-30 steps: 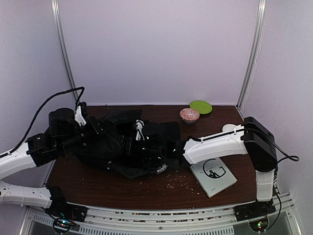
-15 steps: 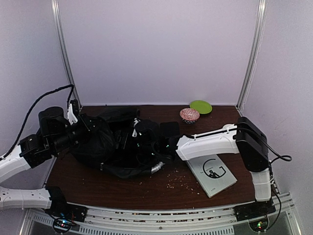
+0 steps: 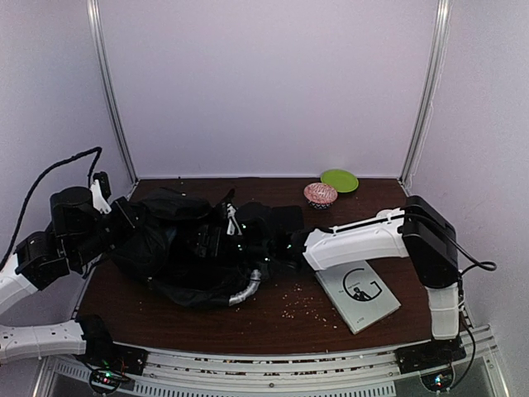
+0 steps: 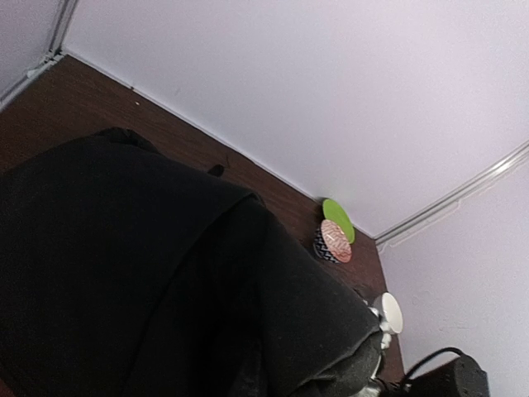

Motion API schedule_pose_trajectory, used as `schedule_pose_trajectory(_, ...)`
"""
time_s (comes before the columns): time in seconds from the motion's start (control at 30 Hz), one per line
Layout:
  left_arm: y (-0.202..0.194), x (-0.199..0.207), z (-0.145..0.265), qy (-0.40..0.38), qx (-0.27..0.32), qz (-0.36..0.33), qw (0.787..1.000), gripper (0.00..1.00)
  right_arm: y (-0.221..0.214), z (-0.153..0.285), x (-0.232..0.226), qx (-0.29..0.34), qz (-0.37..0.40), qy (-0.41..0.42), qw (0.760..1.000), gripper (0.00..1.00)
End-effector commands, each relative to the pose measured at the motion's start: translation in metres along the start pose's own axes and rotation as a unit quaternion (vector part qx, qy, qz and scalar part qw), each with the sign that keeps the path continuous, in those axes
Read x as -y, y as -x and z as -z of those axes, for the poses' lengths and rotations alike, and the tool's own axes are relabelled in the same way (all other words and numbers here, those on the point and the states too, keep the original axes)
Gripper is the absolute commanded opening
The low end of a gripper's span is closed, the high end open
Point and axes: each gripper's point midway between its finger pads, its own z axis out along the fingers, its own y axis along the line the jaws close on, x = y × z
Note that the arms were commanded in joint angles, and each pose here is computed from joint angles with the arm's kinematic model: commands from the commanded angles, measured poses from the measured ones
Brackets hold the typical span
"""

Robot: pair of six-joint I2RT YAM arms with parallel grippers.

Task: Pack the student bag
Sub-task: Place the personal item in the student bag, then pick up the book from the center of the board.

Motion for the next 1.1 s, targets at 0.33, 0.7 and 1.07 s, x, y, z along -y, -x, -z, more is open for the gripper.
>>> schedule_pose_trajectory(0.33, 0.019, -0.013, -0.025, 0.057, 0.034, -0.059, 0.996, 0.00, -0.005, 0.117, -0.003, -0.006, 0.180, -0.110, 0.977, 0.95)
schedule_pose_trajectory(0.7, -0.052, -0.079, -0.035, 0.103, -0.051, -0.071, 0.991, 0.00, 0.040, 0.266, 0.134, 0.070, 0.170, -0.386, 0.904, 0.99)
schedule_pose_trajectory(1.07, -0.103, -0.072, -0.051, 0.031, -0.114, -0.067, 0.991, 0.01, 0.017, 0.391, 0.237, 0.105, -0.019, -0.467, 0.878, 0.99)
